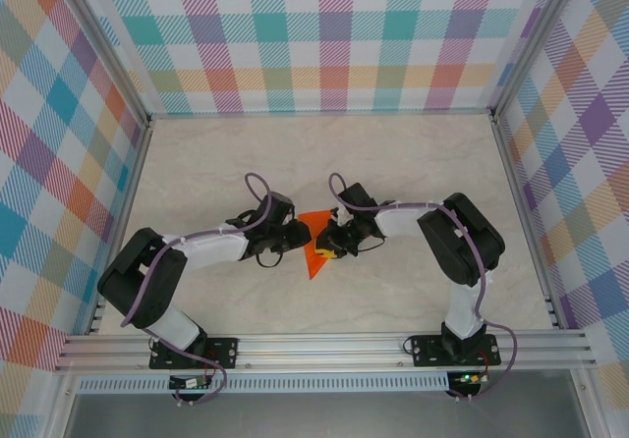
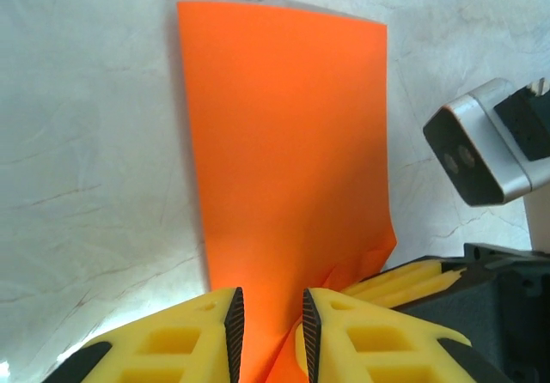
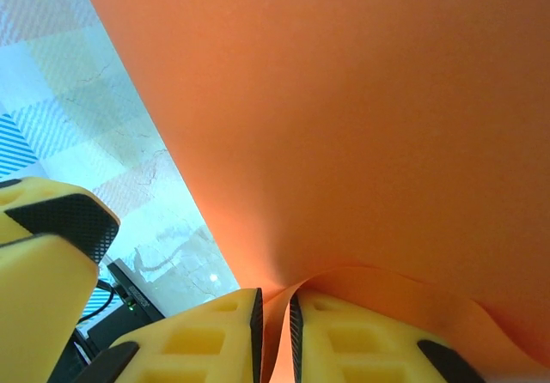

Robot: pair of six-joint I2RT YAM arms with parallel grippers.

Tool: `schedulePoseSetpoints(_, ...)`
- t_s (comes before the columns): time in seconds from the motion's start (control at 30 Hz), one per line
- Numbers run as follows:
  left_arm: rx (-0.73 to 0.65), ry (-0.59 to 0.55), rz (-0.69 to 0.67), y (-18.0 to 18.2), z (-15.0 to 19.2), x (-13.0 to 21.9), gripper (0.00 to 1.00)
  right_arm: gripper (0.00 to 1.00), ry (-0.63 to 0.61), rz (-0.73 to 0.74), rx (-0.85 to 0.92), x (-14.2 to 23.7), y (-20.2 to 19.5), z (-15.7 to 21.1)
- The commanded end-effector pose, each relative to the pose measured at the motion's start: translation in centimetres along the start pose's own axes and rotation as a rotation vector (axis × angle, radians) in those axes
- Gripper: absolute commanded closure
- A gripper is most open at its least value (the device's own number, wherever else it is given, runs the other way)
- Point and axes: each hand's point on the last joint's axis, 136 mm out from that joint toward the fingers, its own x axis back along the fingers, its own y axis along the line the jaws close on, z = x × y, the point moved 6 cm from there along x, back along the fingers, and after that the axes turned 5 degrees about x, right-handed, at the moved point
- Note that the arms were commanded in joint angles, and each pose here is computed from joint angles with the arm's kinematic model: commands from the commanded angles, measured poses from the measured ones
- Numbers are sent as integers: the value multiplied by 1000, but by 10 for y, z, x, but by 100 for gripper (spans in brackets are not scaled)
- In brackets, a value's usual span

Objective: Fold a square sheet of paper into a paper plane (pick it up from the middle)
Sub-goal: Third fold the triangle at the center of the table.

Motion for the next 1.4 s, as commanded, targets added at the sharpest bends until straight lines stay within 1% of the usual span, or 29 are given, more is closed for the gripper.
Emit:
schedulePoseSetpoints(0.0, -3, 13, -2, 4, 7, 6, 73, 82, 27, 48, -11, -9, -11, 3)
schedulePoseSetpoints(0.1, -41, 44, 52, 0, 12, 7, 73, 82, 28, 52, -14, -9, -12, 3)
schedulePoseSetpoints(0.23, -155, 72, 106, -5, 23, 8, 71, 82, 29, 54, -17, -9, -12, 3)
schedulePoseSetpoints(0.47, -356, 73, 132, -13, 35, 6, 68, 80, 34, 60, -24, -10, -14, 3)
schedulePoseSetpoints(0.63, -427, 81, 137, -12, 40, -2, 68, 77, 37, 59, -30, -11, -14, 3)
schedulePoseSetpoints(0.8, -427, 36, 113, -5, 38, -3, 69, 71, 38, 63, -33, -11, -15, 3)
schedulePoseSetpoints(1.0, -354, -63, 62, 4, 30, 8, 71, 66, 37, 66, -38, -11, -15, 4)
schedulePoseSetpoints(1.23, -297, -72, 51, 12, 33, 11, 73, 65, 33, 72, -52, -11, -18, 4)
schedulePoseSetpoints(1.37, -256, -94, 37, 20, 30, 13, 74, 63, 33, 73, -55, -11, -19, 4)
